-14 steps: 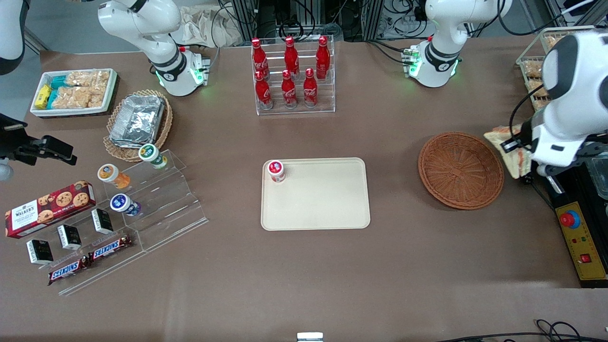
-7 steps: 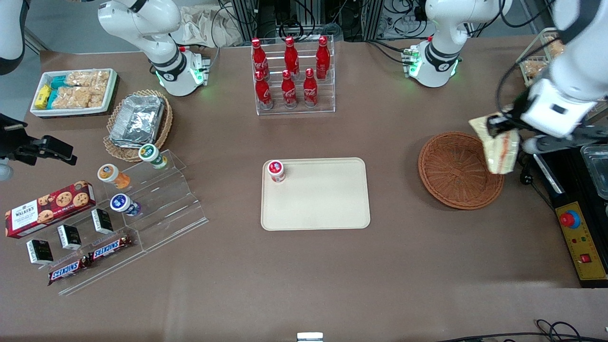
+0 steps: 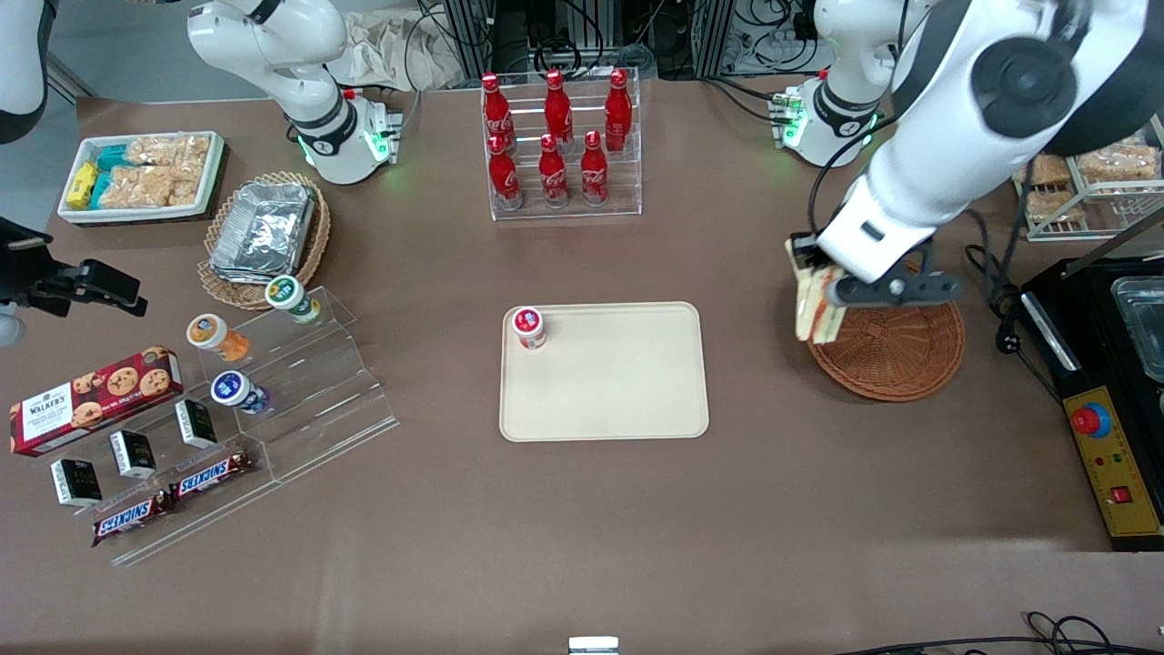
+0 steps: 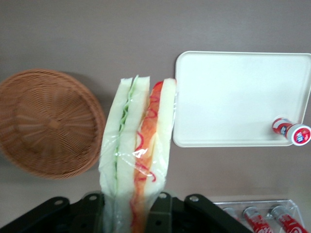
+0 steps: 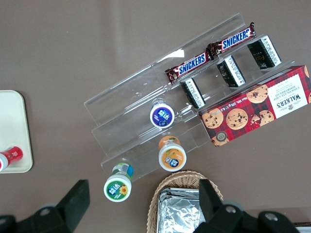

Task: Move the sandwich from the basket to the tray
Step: 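Carry the sandwich over the beige tray and lower it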

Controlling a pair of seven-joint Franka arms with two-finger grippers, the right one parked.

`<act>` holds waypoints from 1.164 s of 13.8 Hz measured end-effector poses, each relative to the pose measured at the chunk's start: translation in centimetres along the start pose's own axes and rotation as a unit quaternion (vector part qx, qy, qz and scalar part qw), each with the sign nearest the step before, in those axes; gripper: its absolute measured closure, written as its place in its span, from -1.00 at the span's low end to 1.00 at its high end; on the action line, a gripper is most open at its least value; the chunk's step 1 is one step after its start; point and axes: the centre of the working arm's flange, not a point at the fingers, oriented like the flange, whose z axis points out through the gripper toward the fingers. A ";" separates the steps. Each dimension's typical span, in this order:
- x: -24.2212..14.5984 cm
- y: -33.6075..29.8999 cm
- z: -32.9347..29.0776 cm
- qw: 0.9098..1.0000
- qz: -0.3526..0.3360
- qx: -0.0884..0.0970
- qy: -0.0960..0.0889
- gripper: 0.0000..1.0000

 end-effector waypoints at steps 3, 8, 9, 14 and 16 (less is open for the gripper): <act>2.0 4.1 5.9 1.000 0.007 -0.011 -0.009 0.50; 4.1 10.0 17.2 1.000 -0.008 0.006 0.006 0.50; 4.3 10.7 19.3 1.000 -0.007 0.009 0.007 0.50; 4.9 11.8 27.4 1.000 -0.002 0.021 0.013 0.50; 4.7 12.0 28.9 1.000 0.003 0.026 0.008 0.50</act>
